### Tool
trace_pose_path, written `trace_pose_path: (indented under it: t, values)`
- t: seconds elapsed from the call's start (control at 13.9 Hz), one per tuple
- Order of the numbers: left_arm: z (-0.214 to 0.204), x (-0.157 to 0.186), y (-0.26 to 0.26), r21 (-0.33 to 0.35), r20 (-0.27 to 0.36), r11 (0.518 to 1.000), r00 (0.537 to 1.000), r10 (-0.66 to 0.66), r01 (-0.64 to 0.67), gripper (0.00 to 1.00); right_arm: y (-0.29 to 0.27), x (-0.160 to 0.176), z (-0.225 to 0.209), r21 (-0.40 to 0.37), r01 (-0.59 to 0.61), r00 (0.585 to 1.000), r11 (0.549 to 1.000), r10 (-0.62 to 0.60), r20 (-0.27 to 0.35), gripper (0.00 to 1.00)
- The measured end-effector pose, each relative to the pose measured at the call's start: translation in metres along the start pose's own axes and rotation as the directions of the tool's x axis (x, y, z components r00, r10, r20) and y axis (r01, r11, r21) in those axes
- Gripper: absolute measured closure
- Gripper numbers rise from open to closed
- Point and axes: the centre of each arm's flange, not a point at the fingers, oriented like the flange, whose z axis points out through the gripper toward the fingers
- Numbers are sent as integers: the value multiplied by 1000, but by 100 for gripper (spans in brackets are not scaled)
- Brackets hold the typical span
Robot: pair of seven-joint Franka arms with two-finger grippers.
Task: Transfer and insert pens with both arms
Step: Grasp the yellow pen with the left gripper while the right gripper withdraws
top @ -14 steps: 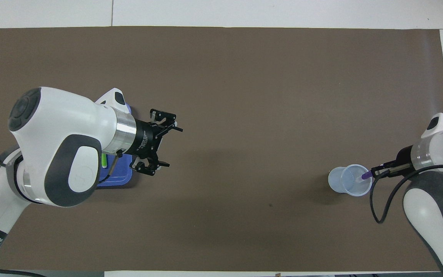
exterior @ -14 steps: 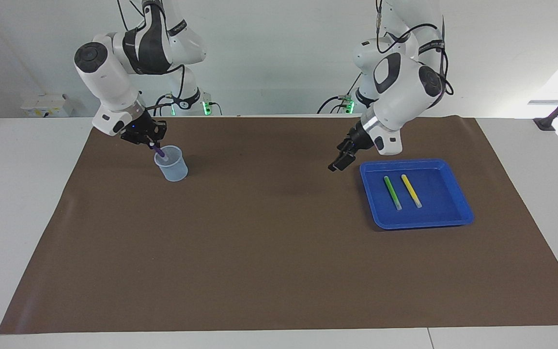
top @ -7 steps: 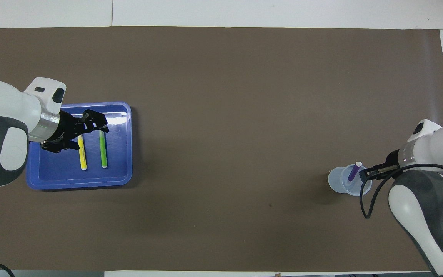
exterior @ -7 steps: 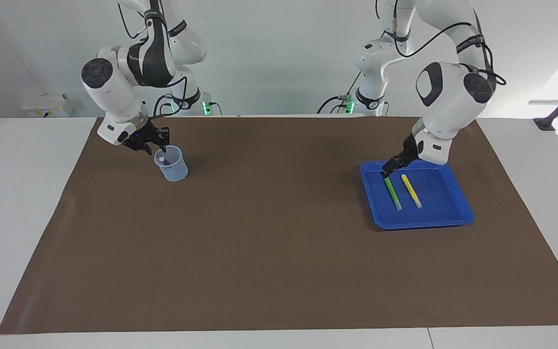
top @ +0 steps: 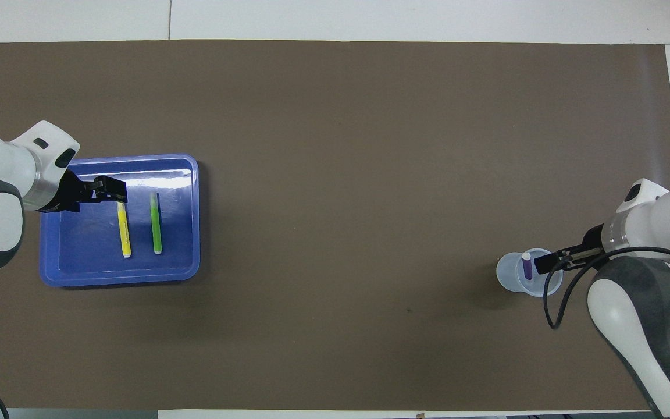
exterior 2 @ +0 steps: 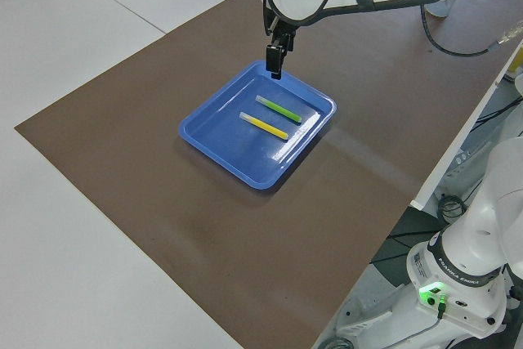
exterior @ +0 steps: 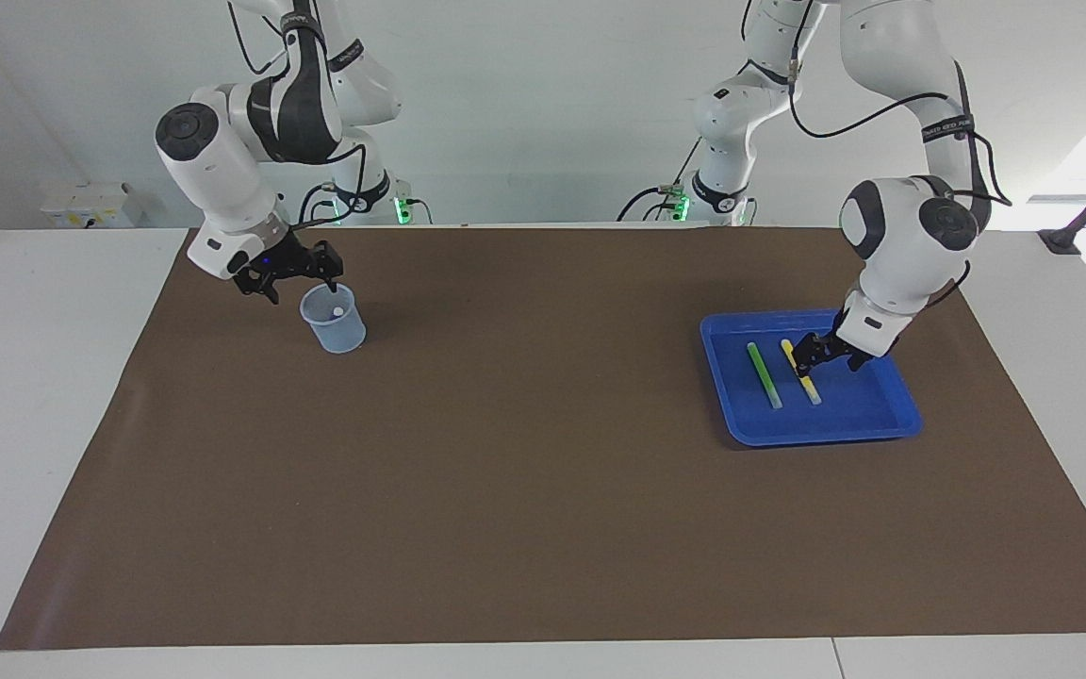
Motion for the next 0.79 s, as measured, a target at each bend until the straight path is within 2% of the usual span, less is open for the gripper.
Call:
trace_pose_path:
  t: [0.14,0.22,0.36,0.58,0.79]
  values:
    - [17,0,1,10,2,1000,1000,29,-30,5,-10,6,-21,0,16,999,1000,-16,-44,0]
    - [22,1,2,5,8,999,999,35,-35,9,-15,9,-29,42,0,998,999,3,-68,0]
    - [30,0,2,-3,21,999,999,37,-37,15,-28,14,-41,181,-80,991,980,97,-86,0]
    - [37,-3,2,-6,36,999,999,36,-35,20,-82,21,-49,326,-156,982,932,183,-53,0]
    - [46,-9,3,-5,56,1000,998,17,-17,26,-139,26,-55,454,-280,952,846,307,14,0]
